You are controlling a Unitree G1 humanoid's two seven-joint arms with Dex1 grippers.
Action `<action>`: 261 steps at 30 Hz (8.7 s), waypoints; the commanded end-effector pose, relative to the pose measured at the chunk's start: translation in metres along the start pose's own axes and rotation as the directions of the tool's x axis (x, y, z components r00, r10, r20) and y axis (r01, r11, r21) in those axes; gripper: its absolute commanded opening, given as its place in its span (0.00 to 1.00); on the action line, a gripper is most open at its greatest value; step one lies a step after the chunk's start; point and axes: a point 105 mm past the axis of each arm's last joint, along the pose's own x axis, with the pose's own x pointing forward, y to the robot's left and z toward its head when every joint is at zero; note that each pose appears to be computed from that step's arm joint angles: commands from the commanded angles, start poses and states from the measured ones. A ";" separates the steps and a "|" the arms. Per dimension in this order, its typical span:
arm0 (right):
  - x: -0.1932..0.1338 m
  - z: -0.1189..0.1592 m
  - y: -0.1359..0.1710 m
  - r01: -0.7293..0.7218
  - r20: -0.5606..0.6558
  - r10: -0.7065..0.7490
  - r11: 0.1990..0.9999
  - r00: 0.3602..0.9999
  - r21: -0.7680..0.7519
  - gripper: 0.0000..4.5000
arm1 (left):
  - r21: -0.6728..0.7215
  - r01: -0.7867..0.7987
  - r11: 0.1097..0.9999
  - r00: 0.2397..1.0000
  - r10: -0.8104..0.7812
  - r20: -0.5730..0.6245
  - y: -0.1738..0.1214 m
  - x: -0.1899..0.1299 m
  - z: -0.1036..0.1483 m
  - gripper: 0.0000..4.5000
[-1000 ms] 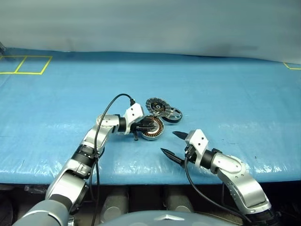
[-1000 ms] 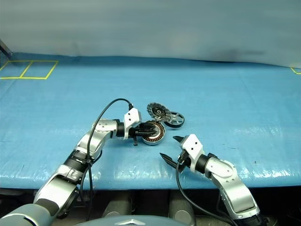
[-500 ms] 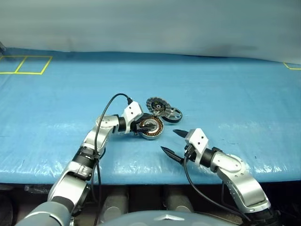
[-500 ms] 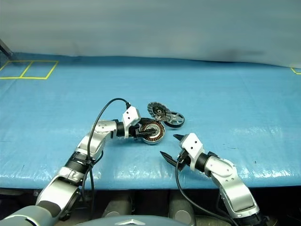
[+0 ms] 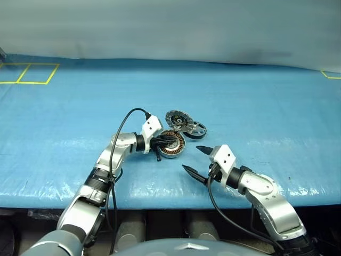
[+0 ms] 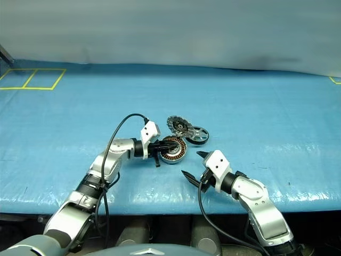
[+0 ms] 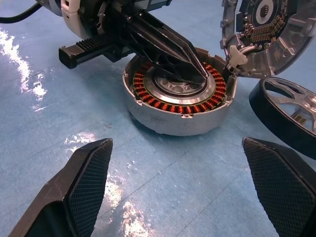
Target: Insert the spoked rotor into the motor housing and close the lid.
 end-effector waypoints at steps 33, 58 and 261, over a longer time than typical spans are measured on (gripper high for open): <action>0.009 0.018 -0.043 0.181 0.027 -0.180 0.982 0.983 -0.047 1.00 | -0.174 -0.224 0.959 0.960 0.248 0.130 0.009 -0.057 0.003 0.01; 0.006 0.084 -0.095 0.043 -0.192 -0.152 0.879 0.970 -0.475 1.00 | -0.218 -0.252 0.943 0.956 0.278 0.099 -0.010 -0.047 -0.024 0.01; 0.057 0.060 -0.035 -0.133 -0.108 0.125 0.989 0.986 -0.071 0.24 | -0.014 -0.216 0.976 0.971 0.217 0.099 -0.016 -0.059 -0.042 0.00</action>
